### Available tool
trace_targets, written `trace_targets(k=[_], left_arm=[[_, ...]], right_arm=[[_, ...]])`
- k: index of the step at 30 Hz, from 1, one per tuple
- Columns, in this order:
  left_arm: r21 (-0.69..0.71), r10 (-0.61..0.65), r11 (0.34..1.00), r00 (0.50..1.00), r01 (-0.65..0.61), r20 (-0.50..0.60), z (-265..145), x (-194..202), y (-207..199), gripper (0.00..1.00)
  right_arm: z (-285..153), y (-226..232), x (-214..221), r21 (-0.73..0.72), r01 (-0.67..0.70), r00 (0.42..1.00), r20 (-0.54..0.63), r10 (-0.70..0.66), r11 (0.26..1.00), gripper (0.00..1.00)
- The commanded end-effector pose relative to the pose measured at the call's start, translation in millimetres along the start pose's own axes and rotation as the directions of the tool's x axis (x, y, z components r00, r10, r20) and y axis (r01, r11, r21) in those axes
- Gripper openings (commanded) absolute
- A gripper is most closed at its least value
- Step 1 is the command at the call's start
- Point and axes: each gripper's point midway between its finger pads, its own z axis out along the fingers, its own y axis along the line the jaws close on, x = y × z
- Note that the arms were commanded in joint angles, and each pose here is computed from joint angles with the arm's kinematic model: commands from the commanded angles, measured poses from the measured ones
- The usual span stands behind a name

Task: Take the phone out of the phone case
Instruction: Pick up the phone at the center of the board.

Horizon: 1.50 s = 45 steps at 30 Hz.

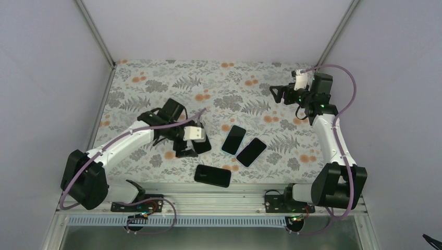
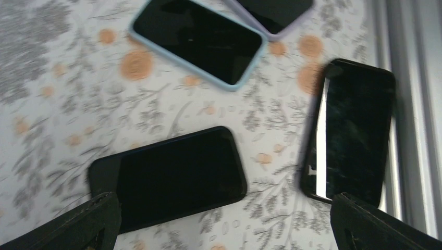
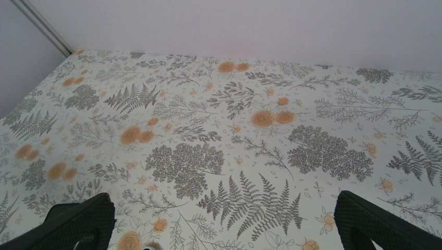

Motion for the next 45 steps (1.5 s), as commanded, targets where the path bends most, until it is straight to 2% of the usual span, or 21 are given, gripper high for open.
trace_targets(k=[1, 7, 17, 31, 45], left_arm=[[0.082, 0.152, 0.985, 0.988, -0.152, 0.001, 13.2, -0.8, -35.0, 1.00], [0.158, 0.236, 0.961, 0.971, -0.226, -0.047, 40.3, 13.5, -69.1, 1.00], [0.195, 0.327, 0.932, 0.941, -0.305, -0.092, 69.7, 23.7, -97.6, 1.00], [0.191, 0.384, 0.915, 0.911, -0.355, -0.148, 98.0, 35.1, -102.5, 1.00], [0.182, 0.371, 0.923, 0.908, -0.338, -0.197, 119.1, 48.9, -100.1, 1.00]], right_arm=[[1.1, 8.3, -6.9, -0.037, 0.014, 1.000, 0.004, -0.014, 0.999, 0.99], [3.9, 11.6, -0.6, -0.065, 0.018, 1.000, -0.016, -0.019, 0.998, 0.99], [4.3, 15.4, 5.6, -0.090, 0.024, 0.999, -0.028, -0.026, 0.996, 0.99], [4.6, 15.4, 10.3, -0.091, 0.019, 0.999, -0.037, -0.022, 0.996, 0.99], [3.3, 18.3, 13.2, -0.102, 0.025, 0.999, -0.038, -0.029, 0.995, 0.99]])
